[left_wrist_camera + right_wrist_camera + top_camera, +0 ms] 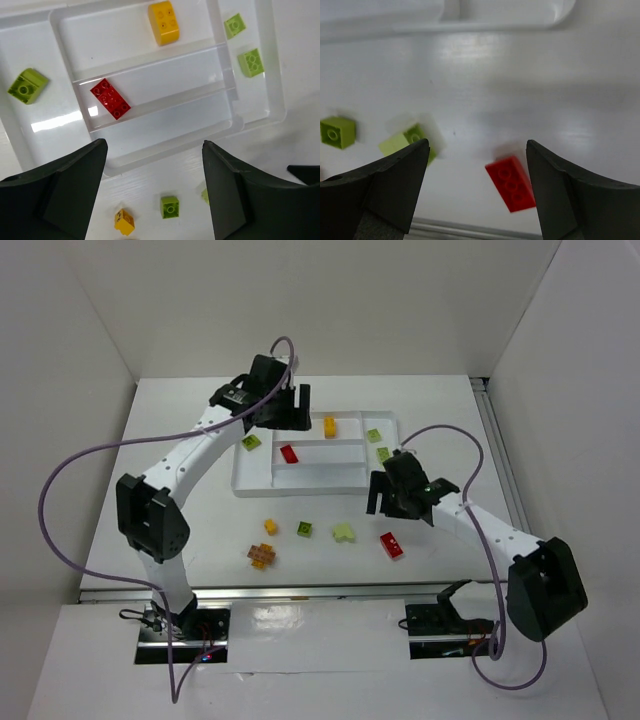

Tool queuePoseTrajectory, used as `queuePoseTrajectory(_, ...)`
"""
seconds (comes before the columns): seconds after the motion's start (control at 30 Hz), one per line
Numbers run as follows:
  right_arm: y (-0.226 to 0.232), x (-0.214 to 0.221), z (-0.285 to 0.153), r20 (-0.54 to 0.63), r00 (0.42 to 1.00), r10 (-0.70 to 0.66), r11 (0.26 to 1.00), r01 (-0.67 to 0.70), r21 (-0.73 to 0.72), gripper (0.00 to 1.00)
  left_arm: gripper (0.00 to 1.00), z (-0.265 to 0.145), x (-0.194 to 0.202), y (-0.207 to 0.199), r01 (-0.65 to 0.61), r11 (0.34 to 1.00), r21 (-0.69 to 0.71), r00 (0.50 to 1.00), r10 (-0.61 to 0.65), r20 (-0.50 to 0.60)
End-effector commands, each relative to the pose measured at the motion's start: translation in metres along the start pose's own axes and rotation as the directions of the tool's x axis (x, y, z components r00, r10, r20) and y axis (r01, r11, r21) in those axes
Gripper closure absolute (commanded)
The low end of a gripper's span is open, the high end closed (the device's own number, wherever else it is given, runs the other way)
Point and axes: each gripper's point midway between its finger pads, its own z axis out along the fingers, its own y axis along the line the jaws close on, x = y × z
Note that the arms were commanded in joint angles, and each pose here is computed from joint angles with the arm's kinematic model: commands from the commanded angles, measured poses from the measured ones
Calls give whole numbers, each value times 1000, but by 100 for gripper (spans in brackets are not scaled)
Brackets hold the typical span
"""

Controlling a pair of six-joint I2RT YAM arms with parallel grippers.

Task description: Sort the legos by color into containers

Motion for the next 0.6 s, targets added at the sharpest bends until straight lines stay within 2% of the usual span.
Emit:
queuePoseTrajectory(0.0,-10,43,-10,-99,992,84,995,-79,54,15,13,-25,-18,0,-29,1000,-6,998,29,59)
queuePoseTrajectory(0.1,-9,65,-14,-157,984,89,995,-81,57,13,13,-31,-22,5,-52,998,-31,996,54,75)
queuePoseTrajectory(0.13,-9,67,-15,-161,983,86,995,-77,64,13,13,-26,-16,7,-53,998,-39,997,55,49)
queuePoseTrajectory(0.33,-14,89,-10,-199,977,73,994,-56,90,13,14,-25,-18,6,-53,998,-36,997,55,51)
queuePoseTrajectory(0.57,-21,98,2,-215,975,51,992,-25,123,29,16,-15,-12,6,-54,998,-34,998,55,27)
